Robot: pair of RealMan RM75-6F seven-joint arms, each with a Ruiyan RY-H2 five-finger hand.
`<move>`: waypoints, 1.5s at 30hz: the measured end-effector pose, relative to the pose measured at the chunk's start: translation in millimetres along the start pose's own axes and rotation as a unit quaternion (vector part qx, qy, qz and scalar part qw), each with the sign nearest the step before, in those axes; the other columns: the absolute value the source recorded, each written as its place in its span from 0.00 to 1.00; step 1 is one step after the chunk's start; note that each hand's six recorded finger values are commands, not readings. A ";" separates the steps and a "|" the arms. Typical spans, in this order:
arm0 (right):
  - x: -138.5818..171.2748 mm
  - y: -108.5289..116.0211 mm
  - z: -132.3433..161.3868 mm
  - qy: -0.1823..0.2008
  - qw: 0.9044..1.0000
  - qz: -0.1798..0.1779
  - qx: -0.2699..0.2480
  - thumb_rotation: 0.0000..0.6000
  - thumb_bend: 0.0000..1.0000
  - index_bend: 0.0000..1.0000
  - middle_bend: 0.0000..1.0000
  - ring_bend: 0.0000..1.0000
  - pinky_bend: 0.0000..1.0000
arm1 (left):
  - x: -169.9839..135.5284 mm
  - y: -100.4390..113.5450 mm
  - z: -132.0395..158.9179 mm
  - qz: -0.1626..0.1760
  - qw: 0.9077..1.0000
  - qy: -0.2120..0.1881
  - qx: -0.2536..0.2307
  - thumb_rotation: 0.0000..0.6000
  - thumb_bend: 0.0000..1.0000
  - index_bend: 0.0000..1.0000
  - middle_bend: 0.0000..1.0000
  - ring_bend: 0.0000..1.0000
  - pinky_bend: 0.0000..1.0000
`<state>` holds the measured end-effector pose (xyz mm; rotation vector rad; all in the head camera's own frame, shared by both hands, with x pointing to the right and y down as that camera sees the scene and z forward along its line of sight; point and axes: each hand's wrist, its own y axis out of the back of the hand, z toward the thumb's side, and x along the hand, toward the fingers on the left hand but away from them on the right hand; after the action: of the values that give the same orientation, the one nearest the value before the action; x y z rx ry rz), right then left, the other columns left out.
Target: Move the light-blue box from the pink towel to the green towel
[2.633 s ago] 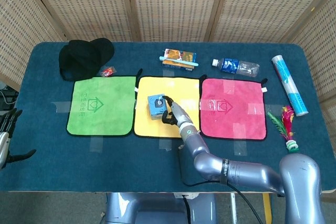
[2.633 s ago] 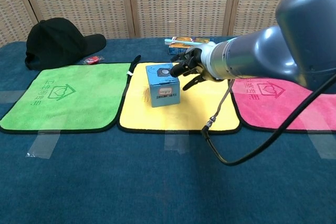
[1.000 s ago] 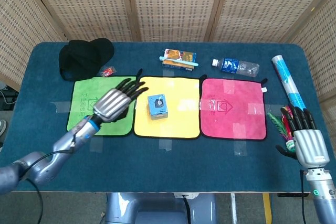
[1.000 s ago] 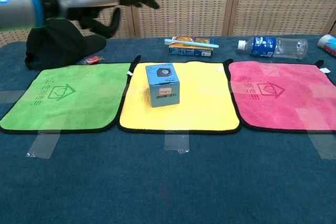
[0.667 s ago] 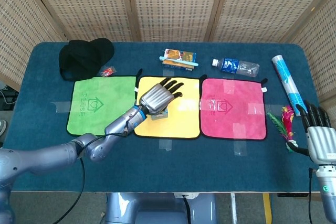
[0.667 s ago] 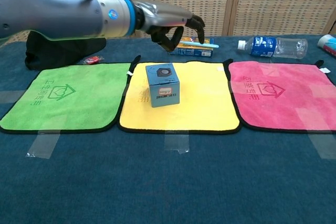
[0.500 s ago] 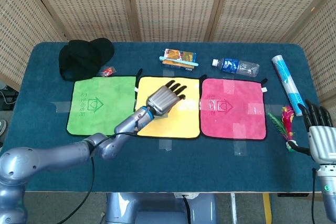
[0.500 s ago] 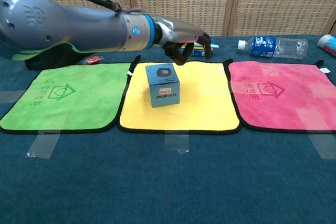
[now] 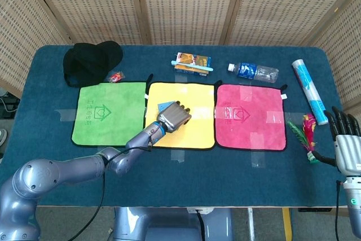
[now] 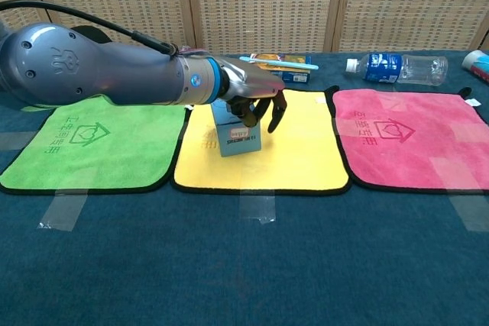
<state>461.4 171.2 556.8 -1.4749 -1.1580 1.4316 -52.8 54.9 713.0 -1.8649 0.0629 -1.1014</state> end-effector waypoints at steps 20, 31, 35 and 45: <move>0.4 1.7 3.6 -0.001 1.000 -0.006 -0.001 1.00 0.00 0.00 0.00 0.00 0.00 | -53.5 -36.5 -53.5 -0.050 0.997 0.019 0.057 1.00 1.00 0.54 0.35 0.34 0.23; 0.2 1.3 6.0 -0.001 1.000 -0.006 0.000 1.00 0.00 0.00 0.00 0.00 0.00 | -84.9 -49.0 -86.0 -0.059 0.991 0.028 0.115 1.00 1.00 0.56 0.35 0.34 0.23; 0.2 1.1 7.8 0.001 1.000 -0.006 0.000 1.00 0.00 0.00 0.00 0.00 0.00 | -93.9 -57.6 -103.7 -0.067 0.990 0.045 0.114 1.00 1.00 0.56 0.35 0.34 0.23; -0.1 -0.7 8.1 0.000 1.000 -0.004 0.001 1.00 0.00 0.00 0.00 0.00 0.00 | -120.7 -78.2 -152.1 -0.089 0.986 0.094 0.109 1.00 1.00 0.55 0.35 0.34 0.23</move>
<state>453.3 170.8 556.9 -1.4677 -1.1604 1.4264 -262.1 49.4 714.9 -1.5922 -0.1136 -1.3491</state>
